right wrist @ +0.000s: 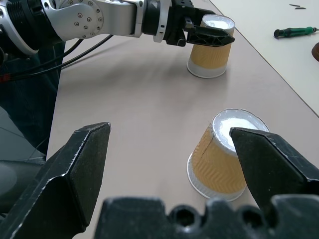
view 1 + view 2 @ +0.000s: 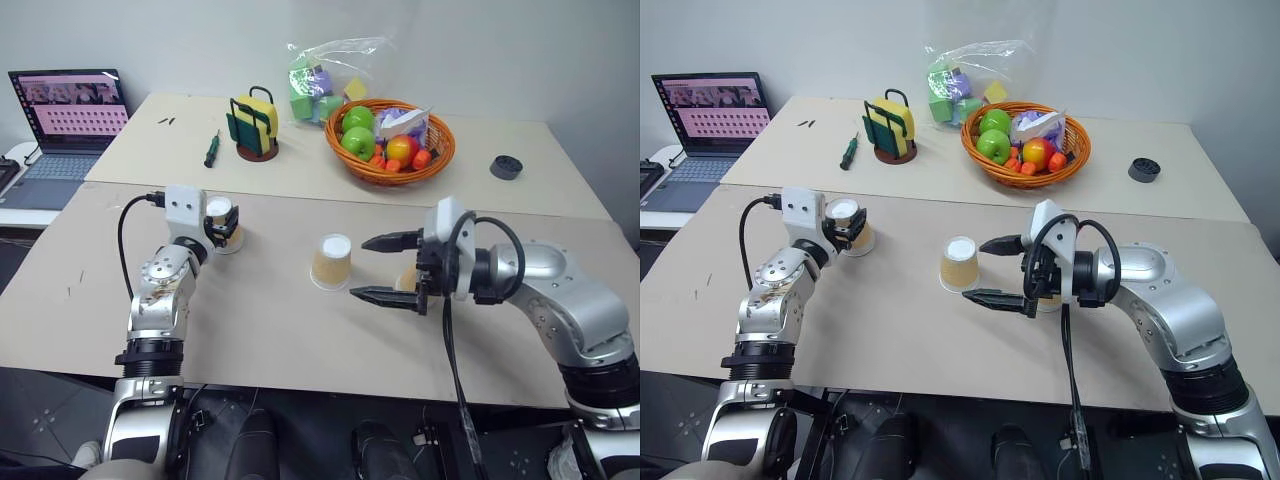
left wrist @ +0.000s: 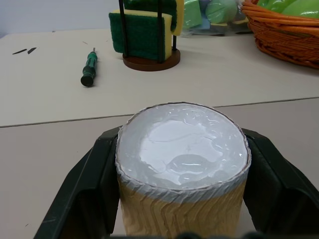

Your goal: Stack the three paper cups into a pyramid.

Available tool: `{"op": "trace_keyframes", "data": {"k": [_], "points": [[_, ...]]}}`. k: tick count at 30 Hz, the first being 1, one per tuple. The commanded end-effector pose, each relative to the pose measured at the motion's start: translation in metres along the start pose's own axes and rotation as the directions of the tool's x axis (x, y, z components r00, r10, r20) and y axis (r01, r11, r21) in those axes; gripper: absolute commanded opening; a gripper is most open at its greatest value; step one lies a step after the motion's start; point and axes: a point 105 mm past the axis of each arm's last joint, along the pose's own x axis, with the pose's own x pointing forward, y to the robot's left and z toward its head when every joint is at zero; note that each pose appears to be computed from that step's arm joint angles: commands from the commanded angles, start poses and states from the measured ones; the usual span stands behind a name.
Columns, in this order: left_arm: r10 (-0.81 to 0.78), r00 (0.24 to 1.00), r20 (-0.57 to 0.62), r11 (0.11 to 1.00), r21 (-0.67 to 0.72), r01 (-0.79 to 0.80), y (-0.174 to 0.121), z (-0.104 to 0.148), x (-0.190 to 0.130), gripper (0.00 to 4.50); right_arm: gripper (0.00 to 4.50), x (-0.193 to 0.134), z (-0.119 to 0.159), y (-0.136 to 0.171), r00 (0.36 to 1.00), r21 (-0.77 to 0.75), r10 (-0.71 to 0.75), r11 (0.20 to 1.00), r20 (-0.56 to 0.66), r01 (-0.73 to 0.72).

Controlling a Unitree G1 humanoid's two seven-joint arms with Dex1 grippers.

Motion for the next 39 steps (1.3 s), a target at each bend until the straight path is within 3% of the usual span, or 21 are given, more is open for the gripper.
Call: {"op": "trace_keyframes", "data": {"k": [1, 5, 8, 13, 21, 24, 25, 27, 31, 34, 39], "points": [[-0.116, 0.986, 0.119, 0.993, 0.011, 0.116, -0.021, 0.035, 0.001, 3.13, 4.5, -0.006, 0.013, -0.002, 0.999, -0.064, -0.03, 0.997, 0.026, 0.032], [-0.403, 0.909, 0.107, 0.915, 0.077, 0.396, -0.074, 0.036, -0.014, 3.13, 4.5, -0.006, 0.013, -0.005, 0.999, -0.065, -0.047, 0.997, 0.022, 0.048], [-0.512, 0.857, 0.064, 0.859, 0.067, 0.508, -0.094, 0.027, -0.023, 3.13, 4.5, -0.006, 0.012, -0.006, 0.998, -0.066, -0.054, 0.996, 0.019, 0.055], [-0.583, 0.812, -0.015, 0.81, 0.061, 0.583, -0.102, 0.012, -0.031, 3.13, 4.5, -0.009, 0.014, -0.006, 0.997, -0.068, -0.066, 0.995, 0.025, 0.068], [-0.626, 0.778, -0.045, 0.774, 0.082, 0.628, -0.109, 0.008, -0.029, 3.13, 4.5, -0.015, 0.015, -0.007, 0.994, -0.07, -0.103, 0.992, 0.026, 0.105], [-0.641, 0.766, -0.046, 0.761, 0.088, 0.642, -0.111, 0.006, -0.03, 3.92, 4.5, -0.017, 0.015, -0.008, 0.993, -0.069, -0.115, 0.991, 0.022, 0.117], [-0.643, 0.764, -0.046, 0.759, 0.091, 0.644, -0.112, 0.005, -0.03, 4.38, 4.5, -0.017, 0.015, -0.008, 0.993, -0.069, -0.119, 0.99, 0.022, 0.12], [-0.643, 0.764, -0.051, 0.758, 0.098, 0.644, -0.111, 0.005, -0.03, 4.45, 4.5, -0.018, 0.014, -0.009, 0.992, -0.066, -0.124, 0.99, 0.021, 0.125], [-0.652, 0.757, -0.034, 0.751, 0.105, 0.652, -0.106, 0.016, -0.032, 4.45, 4.5, -0.021, 0.015, -0.01, 0.991, -0.066, -0.131, 0.989, 0.023, 0.132], [-0.682, 0.732, -0.003, 0.727, 0.106, 0.678, -0.097, 0.038, -0.042, 4.45, 4.5, -0.028, 0.016, -0.013, 0.99, -0.069, -0.141, 0.987, 0.021, 0.142], [-0.77, 0.638, -0.012, 0.633, 0.111, 0.766, -0.083, 0.074, -0.077, 4.45, 4.5, -0.058, 0.028, -0.028, 0.978, -0.044, -0.2, 0.978, 0.063, 0.203]]}}
